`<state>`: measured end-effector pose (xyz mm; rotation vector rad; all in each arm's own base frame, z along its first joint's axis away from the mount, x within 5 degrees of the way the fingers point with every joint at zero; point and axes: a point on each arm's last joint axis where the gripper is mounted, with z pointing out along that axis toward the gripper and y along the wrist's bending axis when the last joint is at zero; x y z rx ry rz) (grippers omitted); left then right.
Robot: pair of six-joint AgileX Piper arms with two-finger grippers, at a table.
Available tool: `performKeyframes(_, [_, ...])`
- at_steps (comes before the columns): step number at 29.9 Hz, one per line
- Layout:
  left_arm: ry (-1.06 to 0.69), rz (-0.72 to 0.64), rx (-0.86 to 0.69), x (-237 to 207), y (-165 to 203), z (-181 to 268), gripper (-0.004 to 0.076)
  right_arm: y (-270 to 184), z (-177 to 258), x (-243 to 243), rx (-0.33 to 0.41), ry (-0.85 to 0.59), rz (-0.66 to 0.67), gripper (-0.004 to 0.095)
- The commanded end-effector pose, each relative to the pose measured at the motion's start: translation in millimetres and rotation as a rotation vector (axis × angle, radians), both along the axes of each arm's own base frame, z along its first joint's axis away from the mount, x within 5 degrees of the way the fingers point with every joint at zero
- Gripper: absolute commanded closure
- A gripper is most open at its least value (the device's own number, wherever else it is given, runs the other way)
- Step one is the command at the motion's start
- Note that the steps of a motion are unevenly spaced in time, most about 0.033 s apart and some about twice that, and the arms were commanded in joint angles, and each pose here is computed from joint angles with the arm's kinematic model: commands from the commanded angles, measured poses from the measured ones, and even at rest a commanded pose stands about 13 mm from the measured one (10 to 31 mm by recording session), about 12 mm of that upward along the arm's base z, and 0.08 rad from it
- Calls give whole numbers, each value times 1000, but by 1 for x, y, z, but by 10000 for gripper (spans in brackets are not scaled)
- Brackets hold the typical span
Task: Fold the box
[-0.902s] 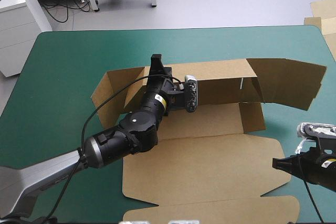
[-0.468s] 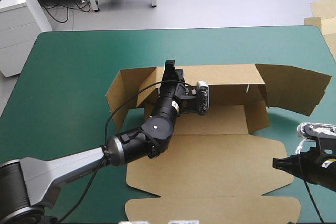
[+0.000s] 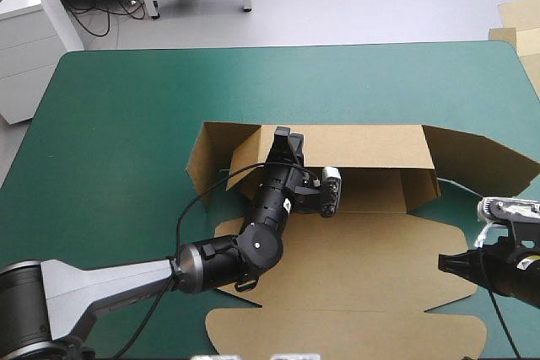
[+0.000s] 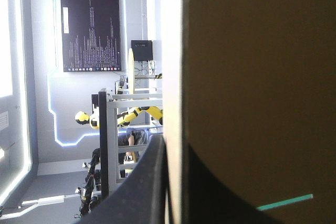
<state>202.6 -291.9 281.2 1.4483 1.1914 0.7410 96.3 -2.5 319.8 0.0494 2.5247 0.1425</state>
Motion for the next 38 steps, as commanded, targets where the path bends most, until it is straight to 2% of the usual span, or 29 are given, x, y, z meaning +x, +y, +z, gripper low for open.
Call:
performKeyframes(1, [-71,-20,-45,-4,3,22,734,0,8,3,8,-50,-10,918])
performKeyframes(3, [-73,-20,-45,-4,2,22,734,2,8,3,47,-38,-30,889])
performKeyframes(5, [-73,-20,-45,-4,2,22,734,4,8,2,76,-27,-34,819])
performKeyframes(13, [-73,-18,-45,-4,3,22,734,7,6,-1,150,23,-84,335])
performKeyframes(17, [-73,-5,-61,0,4,25,734,7,7,-1,151,13,-86,203])
performKeyframes(22, [-92,75,-134,13,12,36,734,11,8,0,200,13,-73,211])
performKeyframes(26, [-76,51,-136,15,11,36,734,15,10,1,249,-9,-52,211])
performKeyframes(30, [-58,17,-124,14,7,32,734,14,23,6,214,-114,-21,211])
performKeyframes(34, [-55,18,-112,15,6,29,734,10,59,12,120,-301,12,211])
performKeyframes(38, [-55,18,-112,15,6,29,734,2,97,32,63,-361,5,211])
